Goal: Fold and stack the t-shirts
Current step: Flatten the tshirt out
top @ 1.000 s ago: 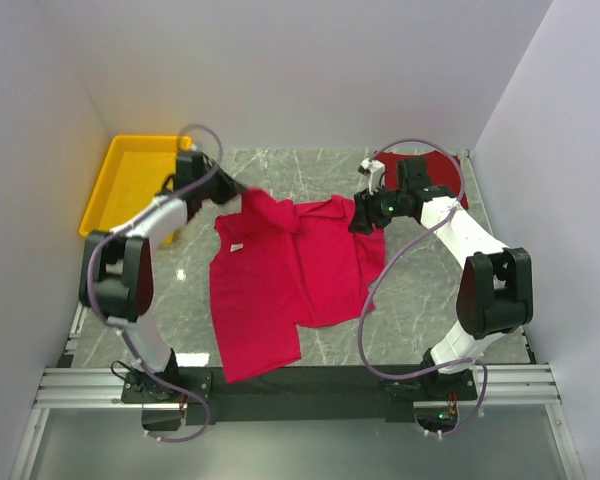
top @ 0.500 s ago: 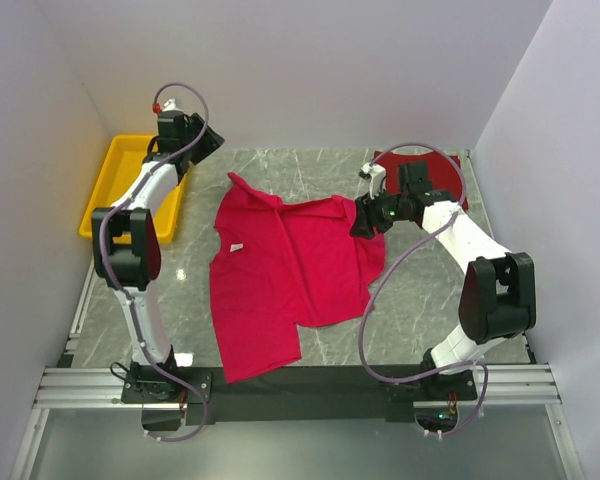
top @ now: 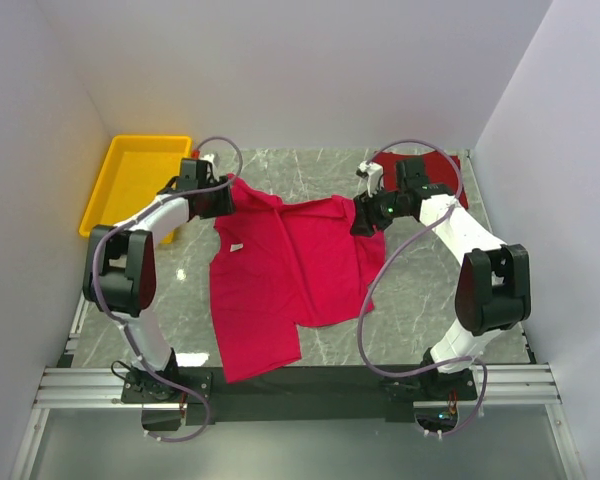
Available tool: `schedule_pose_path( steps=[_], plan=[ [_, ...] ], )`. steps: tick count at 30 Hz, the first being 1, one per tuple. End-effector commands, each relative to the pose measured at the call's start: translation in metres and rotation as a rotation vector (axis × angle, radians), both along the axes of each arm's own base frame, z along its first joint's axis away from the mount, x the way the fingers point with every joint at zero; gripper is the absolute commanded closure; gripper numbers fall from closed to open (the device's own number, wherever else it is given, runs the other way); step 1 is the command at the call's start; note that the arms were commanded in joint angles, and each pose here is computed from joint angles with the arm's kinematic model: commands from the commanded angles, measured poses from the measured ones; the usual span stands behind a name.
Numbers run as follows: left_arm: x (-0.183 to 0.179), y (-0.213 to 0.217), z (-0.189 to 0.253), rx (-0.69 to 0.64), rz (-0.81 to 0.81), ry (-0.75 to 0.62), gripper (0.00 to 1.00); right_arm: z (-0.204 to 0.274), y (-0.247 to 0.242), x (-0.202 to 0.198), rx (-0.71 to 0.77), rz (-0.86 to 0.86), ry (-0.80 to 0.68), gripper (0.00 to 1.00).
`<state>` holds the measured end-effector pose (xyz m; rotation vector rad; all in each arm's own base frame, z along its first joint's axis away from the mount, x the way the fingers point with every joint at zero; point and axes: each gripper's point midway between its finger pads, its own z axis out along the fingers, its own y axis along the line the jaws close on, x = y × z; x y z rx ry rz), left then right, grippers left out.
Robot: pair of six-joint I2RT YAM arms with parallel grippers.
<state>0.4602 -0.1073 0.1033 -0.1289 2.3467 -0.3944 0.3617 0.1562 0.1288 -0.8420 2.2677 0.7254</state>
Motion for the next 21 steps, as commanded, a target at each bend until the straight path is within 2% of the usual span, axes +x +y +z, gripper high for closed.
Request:
schedule_pose_path(
  steps=[1, 8, 16, 19, 21],
  plan=[
    [0.009, 0.014, -0.005, 0.082, -0.007, -0.036, 0.46, 0.016, -0.002, 0.011, -0.008, 0.003, -0.042, 0.41],
    [0.031, 0.019, -0.020, 0.170, -0.038, -0.056, 0.45, 0.013, -0.006, 0.007, -0.016, -0.008, -0.041, 0.41],
    [0.054, 0.007, -0.039, 0.219, -0.199, -0.044, 0.44, 0.012, -0.007, 0.005, -0.019, -0.012, -0.032, 0.41],
    [0.060, 0.002, -0.046, 0.206, -0.238, -0.018, 0.46, 0.013, -0.008, 0.006, -0.017, -0.012, -0.031, 0.41],
    [0.063, 0.002, -0.052, 0.201, -0.244, 0.007, 0.52, 0.012, -0.009, 0.006, -0.016, -0.015, -0.029, 0.41]
  ],
)
